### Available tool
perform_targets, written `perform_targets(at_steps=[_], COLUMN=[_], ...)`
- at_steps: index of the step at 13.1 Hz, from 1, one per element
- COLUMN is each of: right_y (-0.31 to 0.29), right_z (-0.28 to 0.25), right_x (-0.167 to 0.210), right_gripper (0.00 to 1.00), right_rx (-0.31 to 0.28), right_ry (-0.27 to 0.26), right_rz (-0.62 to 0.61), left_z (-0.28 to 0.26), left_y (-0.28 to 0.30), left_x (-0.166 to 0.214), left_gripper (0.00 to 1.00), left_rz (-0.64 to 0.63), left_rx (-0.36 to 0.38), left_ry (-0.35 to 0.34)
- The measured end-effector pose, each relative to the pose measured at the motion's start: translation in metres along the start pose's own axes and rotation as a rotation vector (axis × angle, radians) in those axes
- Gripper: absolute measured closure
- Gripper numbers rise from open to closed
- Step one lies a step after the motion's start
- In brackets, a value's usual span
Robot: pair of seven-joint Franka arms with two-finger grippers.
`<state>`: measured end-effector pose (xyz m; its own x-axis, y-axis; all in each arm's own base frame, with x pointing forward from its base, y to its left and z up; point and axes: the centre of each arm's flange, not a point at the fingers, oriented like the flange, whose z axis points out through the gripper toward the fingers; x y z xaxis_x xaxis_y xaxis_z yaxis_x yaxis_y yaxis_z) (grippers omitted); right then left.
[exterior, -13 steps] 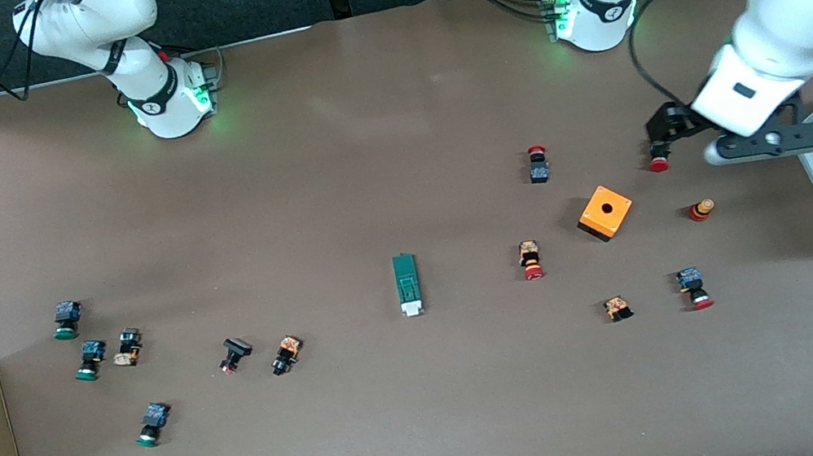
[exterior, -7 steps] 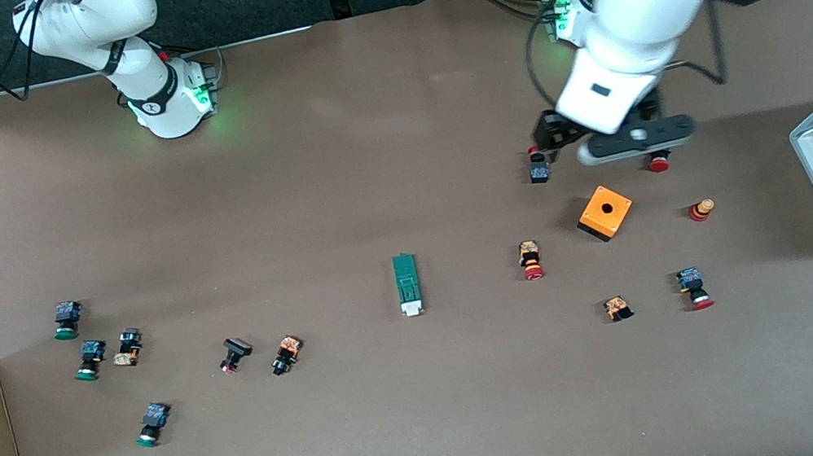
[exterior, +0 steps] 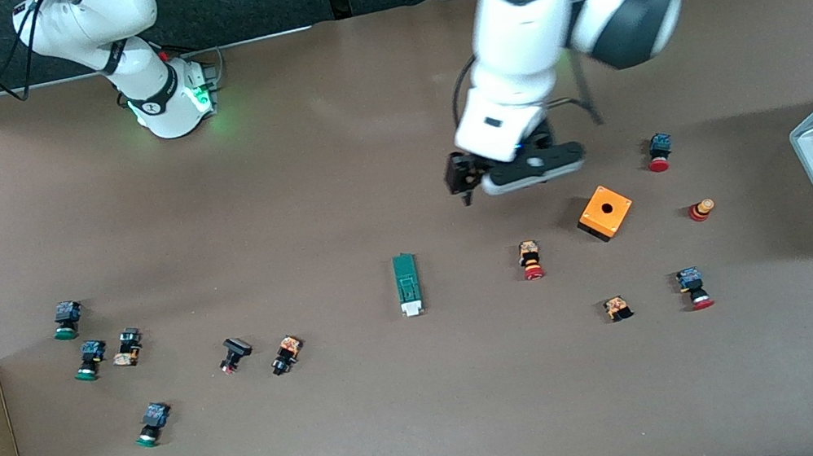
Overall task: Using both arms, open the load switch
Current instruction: 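Move the left gripper over the green load switch, then lower the left gripper and grasp the green switch base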
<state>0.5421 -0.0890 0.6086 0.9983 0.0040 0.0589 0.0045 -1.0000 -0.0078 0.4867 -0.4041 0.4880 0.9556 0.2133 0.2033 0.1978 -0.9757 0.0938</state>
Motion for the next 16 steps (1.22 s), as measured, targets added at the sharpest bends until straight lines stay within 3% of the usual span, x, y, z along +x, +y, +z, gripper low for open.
perform_targets(at_steps=[5, 9, 16], right_y=[0.0, 0.002, 0.001], right_z=[0.0, 0.0, 0.0], right_x=[0.0, 0.0, 0.0], right_gripper=[0.0, 0.0, 0.0], right_rx=[0.0, 0.0, 0.0], right_ry=[0.0, 0.0, 0.0], right_rz=[-0.001, 0.003, 0.0], left_z=[0.061, 0.131, 0.242], left_y=[0.065, 0.09, 0.102], left_x=[-0.077, -0.126, -0.191], left_gripper=[0.0, 0.0, 0.0], left_rz=[-0.032, 0.044, 0.102], left_rx=[0.063, 0.086, -0.031], left_ry=[0.188, 0.369, 0.605])
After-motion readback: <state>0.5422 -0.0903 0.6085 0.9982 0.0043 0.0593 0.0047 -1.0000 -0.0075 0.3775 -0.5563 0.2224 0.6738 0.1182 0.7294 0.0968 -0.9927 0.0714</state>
